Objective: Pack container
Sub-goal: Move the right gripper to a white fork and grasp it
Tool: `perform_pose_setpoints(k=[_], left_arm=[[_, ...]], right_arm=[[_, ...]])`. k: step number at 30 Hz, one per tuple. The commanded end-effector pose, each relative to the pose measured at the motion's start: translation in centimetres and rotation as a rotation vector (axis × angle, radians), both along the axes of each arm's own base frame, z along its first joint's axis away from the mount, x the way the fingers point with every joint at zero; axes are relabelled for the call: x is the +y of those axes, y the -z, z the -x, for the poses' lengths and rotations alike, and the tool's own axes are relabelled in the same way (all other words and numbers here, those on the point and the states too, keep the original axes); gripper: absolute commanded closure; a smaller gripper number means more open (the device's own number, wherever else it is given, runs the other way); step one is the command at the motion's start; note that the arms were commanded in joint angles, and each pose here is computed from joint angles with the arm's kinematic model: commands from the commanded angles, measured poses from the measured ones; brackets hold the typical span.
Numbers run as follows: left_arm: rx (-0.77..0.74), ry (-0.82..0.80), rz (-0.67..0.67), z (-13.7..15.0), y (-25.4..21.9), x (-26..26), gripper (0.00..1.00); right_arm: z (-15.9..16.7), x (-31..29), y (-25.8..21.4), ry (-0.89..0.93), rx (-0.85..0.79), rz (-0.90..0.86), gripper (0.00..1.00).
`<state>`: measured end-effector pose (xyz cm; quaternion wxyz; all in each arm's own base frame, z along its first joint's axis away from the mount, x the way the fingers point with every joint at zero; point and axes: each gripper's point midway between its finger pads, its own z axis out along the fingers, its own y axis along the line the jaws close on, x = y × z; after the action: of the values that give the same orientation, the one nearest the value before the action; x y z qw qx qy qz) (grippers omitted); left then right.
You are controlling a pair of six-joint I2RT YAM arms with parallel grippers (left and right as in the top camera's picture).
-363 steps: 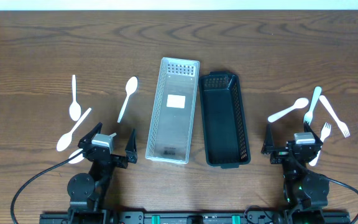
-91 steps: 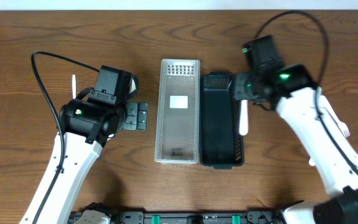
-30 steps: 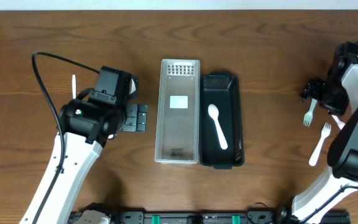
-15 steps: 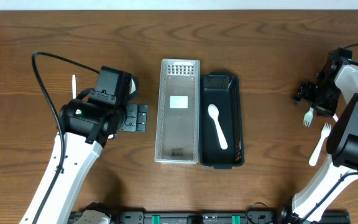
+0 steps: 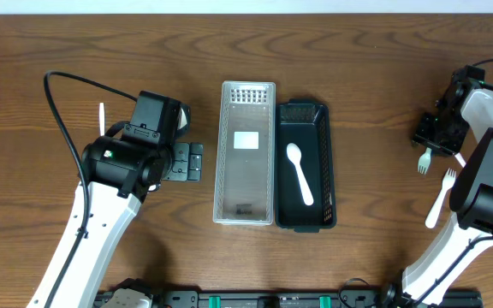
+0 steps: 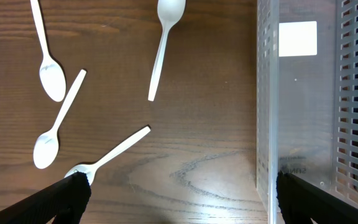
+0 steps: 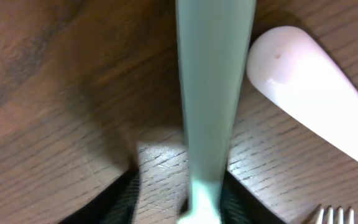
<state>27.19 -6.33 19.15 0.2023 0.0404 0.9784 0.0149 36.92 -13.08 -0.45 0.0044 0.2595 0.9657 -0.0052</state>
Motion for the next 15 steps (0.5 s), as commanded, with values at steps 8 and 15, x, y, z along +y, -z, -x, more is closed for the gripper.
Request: perform_pose_setpoints(k=[8,15], left_arm=[[-0.011,-0.02,-0.003,-0.24,-0.39,0.26,0.02],[-0.011,-0.019,-0.003,-0.23,-0.38,0.25,0.02]], right_arm=[[0.4,0.26,1.14,0.001,0.026,-0.025,0.71],[0.39,0.27,1.13,0.0,0.026,-0.025,0.87]])
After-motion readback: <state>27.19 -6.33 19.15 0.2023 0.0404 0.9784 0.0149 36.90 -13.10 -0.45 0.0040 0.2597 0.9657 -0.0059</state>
